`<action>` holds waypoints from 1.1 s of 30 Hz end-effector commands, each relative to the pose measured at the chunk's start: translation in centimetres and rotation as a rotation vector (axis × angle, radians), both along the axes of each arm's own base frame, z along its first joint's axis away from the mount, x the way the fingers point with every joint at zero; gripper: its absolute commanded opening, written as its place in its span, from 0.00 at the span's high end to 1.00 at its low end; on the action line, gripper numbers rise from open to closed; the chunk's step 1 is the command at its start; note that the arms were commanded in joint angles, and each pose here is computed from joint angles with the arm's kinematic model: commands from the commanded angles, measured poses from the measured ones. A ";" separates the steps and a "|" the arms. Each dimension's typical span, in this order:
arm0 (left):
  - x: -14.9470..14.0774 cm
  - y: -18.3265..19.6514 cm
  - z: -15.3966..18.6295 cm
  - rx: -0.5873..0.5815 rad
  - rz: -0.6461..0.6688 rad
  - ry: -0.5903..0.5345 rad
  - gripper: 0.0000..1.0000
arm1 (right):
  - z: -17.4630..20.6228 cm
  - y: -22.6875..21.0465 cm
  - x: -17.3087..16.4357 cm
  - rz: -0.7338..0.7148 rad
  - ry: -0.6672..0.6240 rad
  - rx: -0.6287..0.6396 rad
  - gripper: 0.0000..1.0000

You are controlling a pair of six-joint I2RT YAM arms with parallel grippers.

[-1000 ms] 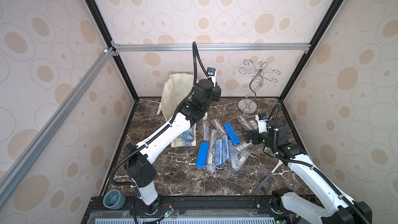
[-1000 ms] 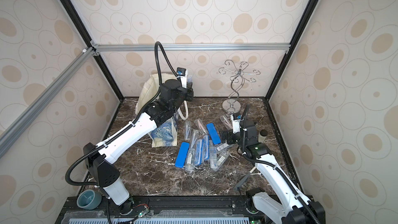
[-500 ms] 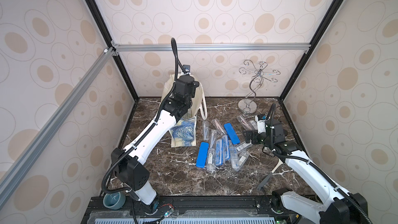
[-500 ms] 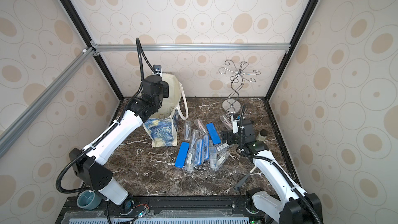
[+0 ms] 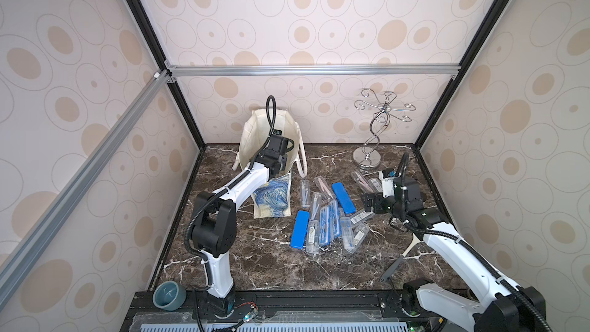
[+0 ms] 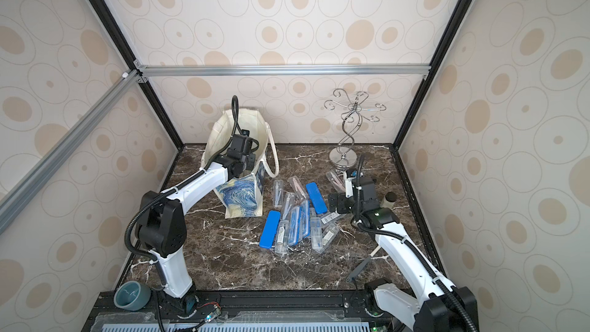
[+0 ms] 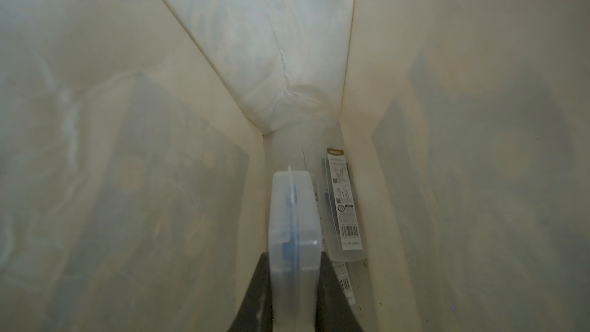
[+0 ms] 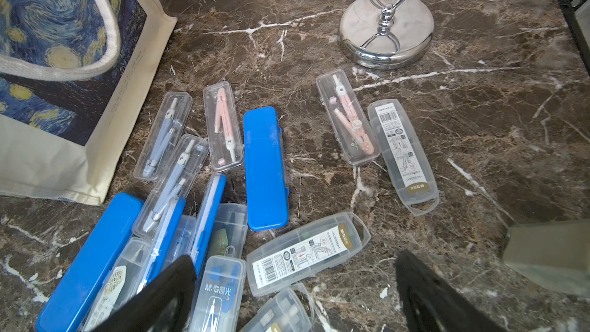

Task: Put the compass set into the canvas bag
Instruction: Place the compass set in the canvas bag.

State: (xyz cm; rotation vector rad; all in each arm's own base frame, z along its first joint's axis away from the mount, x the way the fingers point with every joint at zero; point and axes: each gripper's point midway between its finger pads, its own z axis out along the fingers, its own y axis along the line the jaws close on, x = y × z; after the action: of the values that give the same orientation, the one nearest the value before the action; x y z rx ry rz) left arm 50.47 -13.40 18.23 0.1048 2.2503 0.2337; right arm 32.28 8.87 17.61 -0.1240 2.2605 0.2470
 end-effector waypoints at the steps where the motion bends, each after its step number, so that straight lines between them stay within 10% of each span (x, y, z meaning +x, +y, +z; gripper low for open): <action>1: 0.0 -0.4 -0.4 -0.076 0.007 0.005 0.85 | 1.1 -0.2 0.4 -0.020 -0.014 0.010 0.00; 17: -0.2 -0.9 1.9 -0.154 -0.002 -0.055 0.54 | -0.1 -0.1 0.6 -0.024 0.026 0.009 0.00; 28: -2.4 -2.3 9.7 -0.319 -0.119 -0.241 0.01 | -1.2 -0.4 0.5 -0.038 0.061 -0.007 0.01; 33: -4.7 -2.6 14.2 -0.417 -0.183 -0.371 0.00 | -1.8 -0.6 0.6 -0.062 0.079 -0.014 0.00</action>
State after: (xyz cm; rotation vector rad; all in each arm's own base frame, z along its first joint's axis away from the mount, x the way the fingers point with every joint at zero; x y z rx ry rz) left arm 46.61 -15.39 29.06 0.0363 1.9700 -0.1869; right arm 32.66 8.60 15.83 -0.0871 2.3311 0.2233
